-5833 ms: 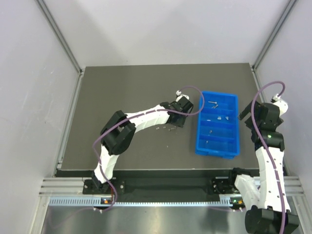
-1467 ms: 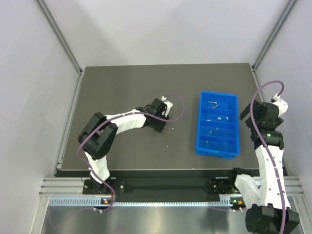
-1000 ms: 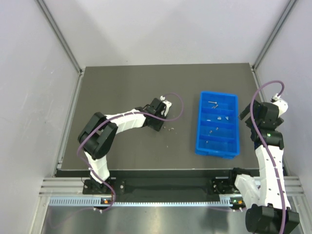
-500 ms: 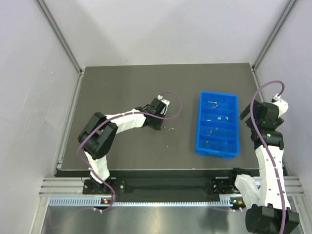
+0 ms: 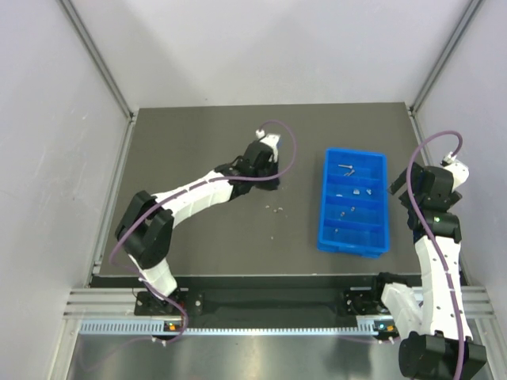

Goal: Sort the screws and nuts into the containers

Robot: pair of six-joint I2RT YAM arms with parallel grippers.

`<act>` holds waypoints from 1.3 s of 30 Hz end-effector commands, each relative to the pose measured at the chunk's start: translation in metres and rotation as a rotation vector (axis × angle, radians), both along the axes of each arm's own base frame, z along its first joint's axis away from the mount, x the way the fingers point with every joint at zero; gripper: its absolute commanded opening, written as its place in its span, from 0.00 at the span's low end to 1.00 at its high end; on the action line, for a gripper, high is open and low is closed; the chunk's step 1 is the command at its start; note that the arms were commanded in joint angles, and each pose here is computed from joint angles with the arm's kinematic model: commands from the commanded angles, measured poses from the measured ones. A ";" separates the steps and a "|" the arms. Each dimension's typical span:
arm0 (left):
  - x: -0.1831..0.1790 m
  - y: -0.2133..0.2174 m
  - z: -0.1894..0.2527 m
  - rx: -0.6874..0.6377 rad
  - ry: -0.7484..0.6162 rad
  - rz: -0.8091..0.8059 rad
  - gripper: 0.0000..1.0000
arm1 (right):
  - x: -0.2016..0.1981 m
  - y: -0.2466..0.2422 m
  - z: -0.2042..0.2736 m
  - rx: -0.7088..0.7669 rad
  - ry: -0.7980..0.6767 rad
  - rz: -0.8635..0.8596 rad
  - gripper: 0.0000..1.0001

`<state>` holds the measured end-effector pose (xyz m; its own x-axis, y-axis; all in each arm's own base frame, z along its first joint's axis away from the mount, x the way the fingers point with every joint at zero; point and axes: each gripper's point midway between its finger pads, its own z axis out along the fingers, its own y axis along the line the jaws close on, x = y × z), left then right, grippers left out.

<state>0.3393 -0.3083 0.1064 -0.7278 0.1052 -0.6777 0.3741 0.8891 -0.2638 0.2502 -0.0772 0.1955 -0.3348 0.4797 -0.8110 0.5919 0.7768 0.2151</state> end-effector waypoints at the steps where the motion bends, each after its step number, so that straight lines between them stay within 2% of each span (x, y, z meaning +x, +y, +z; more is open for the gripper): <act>1: 0.011 -0.072 0.092 -0.259 -0.180 -0.117 0.04 | 0.007 -0.005 0.017 -0.021 -0.066 -0.019 1.00; 3: 0.005 -0.104 0.110 -0.304 -0.215 -0.190 0.04 | 0.007 -0.005 0.018 -0.021 -0.070 -0.020 1.00; 4: 0.005 -0.116 0.098 -0.293 -0.202 -0.204 0.04 | 0.008 -0.005 0.018 -0.019 -0.069 -0.017 1.00; 6: -0.002 -0.147 0.113 -0.337 -0.225 -0.267 0.04 | 0.008 -0.005 0.018 -0.020 -0.069 -0.018 1.00; 7: -0.008 -0.163 0.099 -0.332 -0.206 -0.296 0.04 | 0.008 -0.005 0.017 -0.020 -0.067 -0.018 1.00; 14: -0.018 -0.219 0.095 -0.365 -0.250 -0.408 0.04 | 0.009 -0.012 0.020 -0.050 -0.082 -0.045 1.00; 21: -0.020 -0.233 0.068 -0.321 -0.228 -0.434 0.04 | 0.022 -0.012 0.021 -0.041 -0.081 -0.035 1.00; 30: -0.046 -0.241 0.057 -0.291 -0.218 -0.494 0.04 | 0.026 -0.014 0.020 -0.046 -0.087 -0.037 1.00; 36: -0.077 -0.234 0.063 -0.288 -0.191 -0.573 0.04 | 0.027 -0.013 0.018 -0.046 -0.078 -0.032 1.00; 39: -0.107 -0.233 0.066 -0.302 -0.180 -0.651 0.04 | 0.025 -0.013 0.018 -0.046 -0.077 -0.032 1.00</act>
<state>0.2595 -0.5403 0.1221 -0.5231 0.2925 -0.8005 0.8054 0.4767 -0.3521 0.2687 -0.0853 0.1952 -0.3114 0.4715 -0.8251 0.6051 0.7679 0.2104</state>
